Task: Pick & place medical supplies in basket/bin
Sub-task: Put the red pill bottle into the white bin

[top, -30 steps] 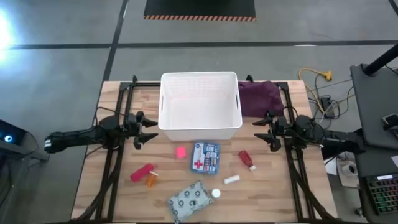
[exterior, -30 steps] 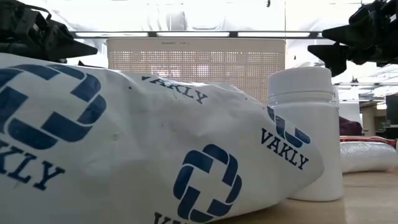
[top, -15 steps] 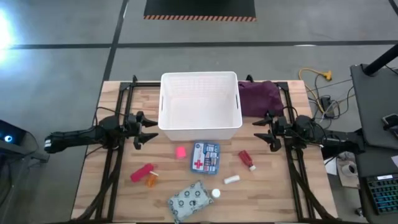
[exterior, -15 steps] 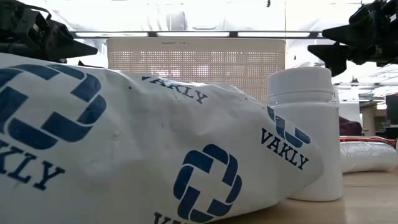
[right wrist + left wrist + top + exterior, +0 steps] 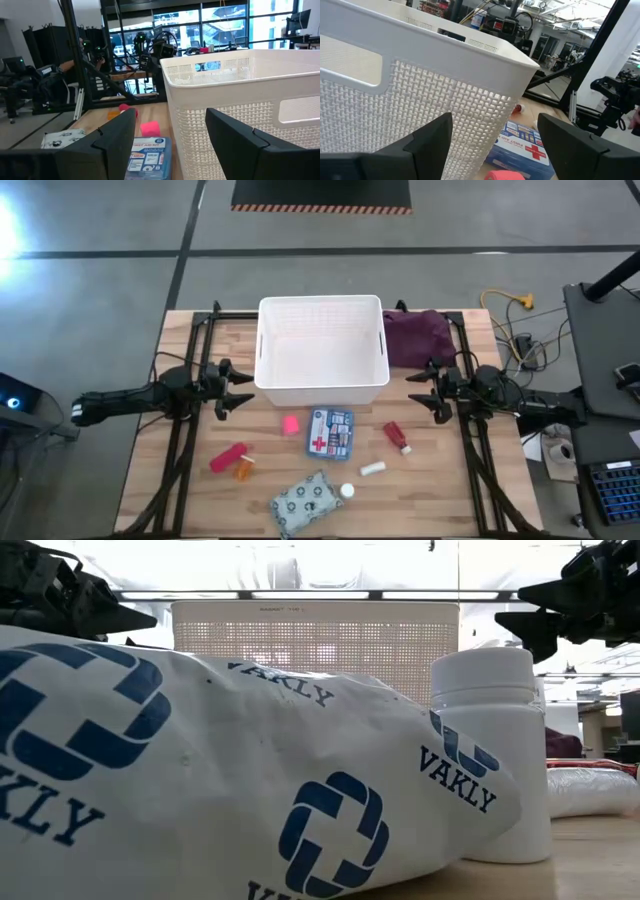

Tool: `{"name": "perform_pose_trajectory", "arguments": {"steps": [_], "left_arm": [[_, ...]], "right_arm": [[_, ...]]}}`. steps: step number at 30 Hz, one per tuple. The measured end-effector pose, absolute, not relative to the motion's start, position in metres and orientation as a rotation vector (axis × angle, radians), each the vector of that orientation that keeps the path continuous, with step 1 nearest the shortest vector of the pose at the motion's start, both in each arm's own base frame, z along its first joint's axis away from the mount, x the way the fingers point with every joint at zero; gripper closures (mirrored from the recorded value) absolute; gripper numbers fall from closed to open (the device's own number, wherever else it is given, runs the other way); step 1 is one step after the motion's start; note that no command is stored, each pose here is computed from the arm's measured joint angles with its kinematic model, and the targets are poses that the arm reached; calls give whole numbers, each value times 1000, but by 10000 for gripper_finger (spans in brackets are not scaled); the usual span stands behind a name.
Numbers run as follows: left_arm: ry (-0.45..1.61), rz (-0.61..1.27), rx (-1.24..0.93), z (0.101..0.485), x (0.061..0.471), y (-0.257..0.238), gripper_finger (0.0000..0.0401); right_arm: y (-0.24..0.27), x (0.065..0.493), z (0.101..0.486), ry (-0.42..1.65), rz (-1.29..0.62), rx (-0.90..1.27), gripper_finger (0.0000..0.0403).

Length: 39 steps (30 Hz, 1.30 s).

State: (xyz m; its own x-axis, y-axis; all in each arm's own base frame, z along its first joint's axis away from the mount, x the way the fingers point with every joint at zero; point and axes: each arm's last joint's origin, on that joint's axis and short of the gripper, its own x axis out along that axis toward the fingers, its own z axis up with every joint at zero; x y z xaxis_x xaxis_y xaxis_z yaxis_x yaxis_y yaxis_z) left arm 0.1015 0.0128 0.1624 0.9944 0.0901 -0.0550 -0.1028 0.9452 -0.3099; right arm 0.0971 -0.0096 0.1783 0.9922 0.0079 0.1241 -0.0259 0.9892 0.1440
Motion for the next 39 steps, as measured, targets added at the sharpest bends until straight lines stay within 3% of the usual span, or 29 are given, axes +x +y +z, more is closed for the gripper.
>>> {"name": "perform_pose_trajectory", "arguments": {"steps": [3,9,16,24,28,34,39], "left_arm": [[41,98,-318,162,101,13,125],[41,99,-318,162,101,13,125],[35,101,-304,163,102,13,125],[-114,41,-1006,181,100,13,125],[-100,2,-1087,182,100,11,125],[-29,-136,-1010,184,100,7,125],[-17,-155,-973,184,100,6,125]], "right_arm": [[-12,96,185,-208,-68,220,170],[-18,91,199,-435,-178,661,170],[-16,86,213,-599,-16,917,170],[-15,79,239,-825,113,847,170],[-12,102,251,-601,142,946,170],[9,147,259,173,182,1231,170],[26,140,252,894,-199,1326,170]]}}
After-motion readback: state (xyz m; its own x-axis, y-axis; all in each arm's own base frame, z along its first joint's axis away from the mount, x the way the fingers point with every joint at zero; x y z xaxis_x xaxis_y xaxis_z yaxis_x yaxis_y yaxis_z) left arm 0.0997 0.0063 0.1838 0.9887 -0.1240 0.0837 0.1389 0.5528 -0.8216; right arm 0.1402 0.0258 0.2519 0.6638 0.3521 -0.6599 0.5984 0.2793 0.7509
